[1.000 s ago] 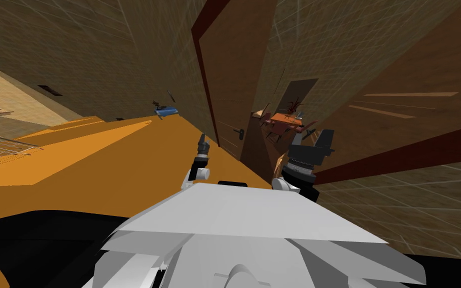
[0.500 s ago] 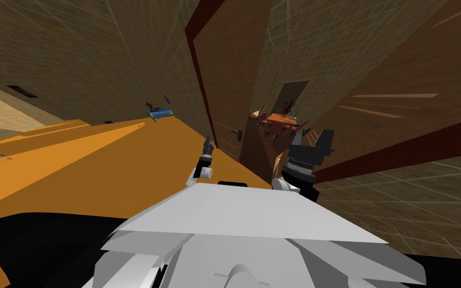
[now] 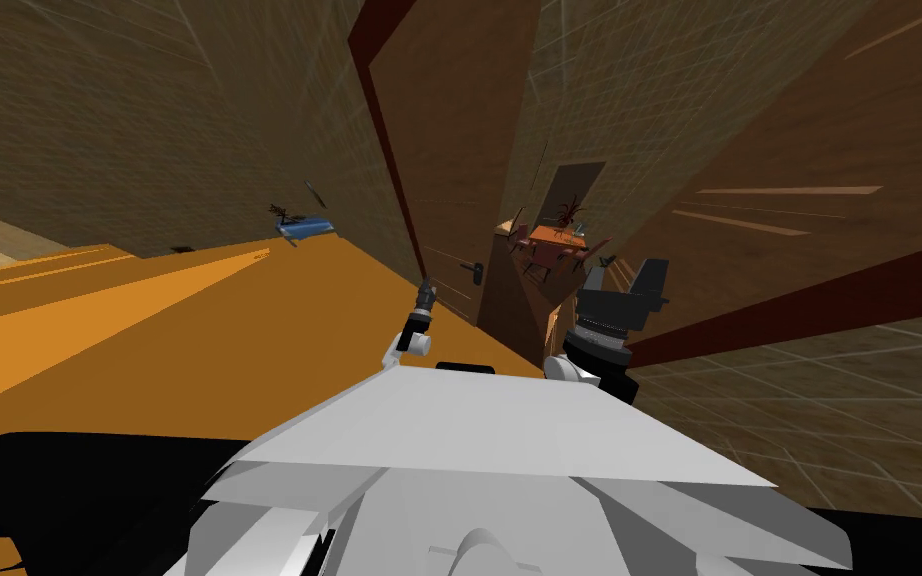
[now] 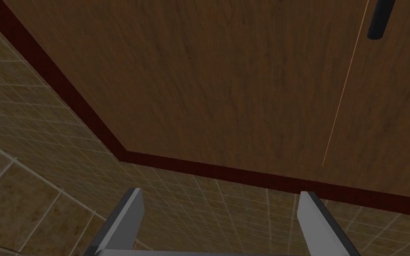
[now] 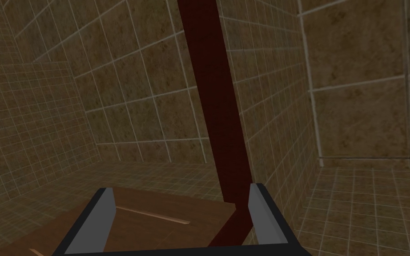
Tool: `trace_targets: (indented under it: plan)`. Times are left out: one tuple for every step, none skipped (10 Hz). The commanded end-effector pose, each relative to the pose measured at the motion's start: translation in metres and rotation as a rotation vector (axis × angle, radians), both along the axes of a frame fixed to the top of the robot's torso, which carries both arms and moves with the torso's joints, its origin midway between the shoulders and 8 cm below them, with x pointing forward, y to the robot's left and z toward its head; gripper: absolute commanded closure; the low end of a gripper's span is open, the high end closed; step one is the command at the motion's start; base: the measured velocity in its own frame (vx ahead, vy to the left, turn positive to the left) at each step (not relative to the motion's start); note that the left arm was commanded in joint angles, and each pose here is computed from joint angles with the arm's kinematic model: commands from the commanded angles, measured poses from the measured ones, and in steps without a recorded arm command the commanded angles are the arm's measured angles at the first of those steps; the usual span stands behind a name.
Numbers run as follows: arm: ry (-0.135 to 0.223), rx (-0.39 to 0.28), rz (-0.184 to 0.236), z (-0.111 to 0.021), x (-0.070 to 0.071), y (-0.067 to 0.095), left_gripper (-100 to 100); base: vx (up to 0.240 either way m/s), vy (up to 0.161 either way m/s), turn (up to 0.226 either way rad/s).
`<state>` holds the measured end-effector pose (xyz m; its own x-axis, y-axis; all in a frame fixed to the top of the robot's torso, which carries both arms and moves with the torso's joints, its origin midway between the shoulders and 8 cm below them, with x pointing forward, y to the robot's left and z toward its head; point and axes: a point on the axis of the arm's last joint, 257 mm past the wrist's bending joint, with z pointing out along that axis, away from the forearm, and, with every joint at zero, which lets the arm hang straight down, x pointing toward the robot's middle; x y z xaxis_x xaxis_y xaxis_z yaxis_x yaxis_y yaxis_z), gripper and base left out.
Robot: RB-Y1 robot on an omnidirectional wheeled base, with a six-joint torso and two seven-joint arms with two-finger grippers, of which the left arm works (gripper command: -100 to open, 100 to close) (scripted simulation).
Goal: Push the door open
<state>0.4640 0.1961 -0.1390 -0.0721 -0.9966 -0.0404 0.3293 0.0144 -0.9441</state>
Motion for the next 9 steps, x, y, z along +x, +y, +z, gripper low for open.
trace_targets:
  plan:
    - [0.027,-0.004,-0.025,-0.013,0.005,-0.010,-100,0.092,0.058,-0.107]
    - [0.043,-0.006,-0.039,-0.020,0.008,-0.016,-100,0.086,0.058,-0.114]
    - [0.059,-0.006,-0.054,-0.028,0.011,-0.023,-100,0.077,0.046,-0.106]
    - [0.075,-0.007,-0.068,-0.035,0.013,-0.029,-100,0.077,0.048,-0.111]
    - [0.091,-0.008,-0.082,-0.042,0.016,-0.035,-100,0.090,0.064,-0.115]
    - [0.107,-0.007,-0.096,-0.050,0.018,-0.042,-100,0.103,0.070,-0.115]
    - [0.123,-0.007,-0.109,-0.057,0.020,-0.048,-100,0.105,0.052,-0.105]
    - [0.137,-0.006,-0.122,-0.064,0.022,-0.053,-100,0.089,0.060,-0.084]
    - [0.152,-0.005,-0.134,-0.071,0.024,-0.059,-100,0.085,0.060,-0.089]
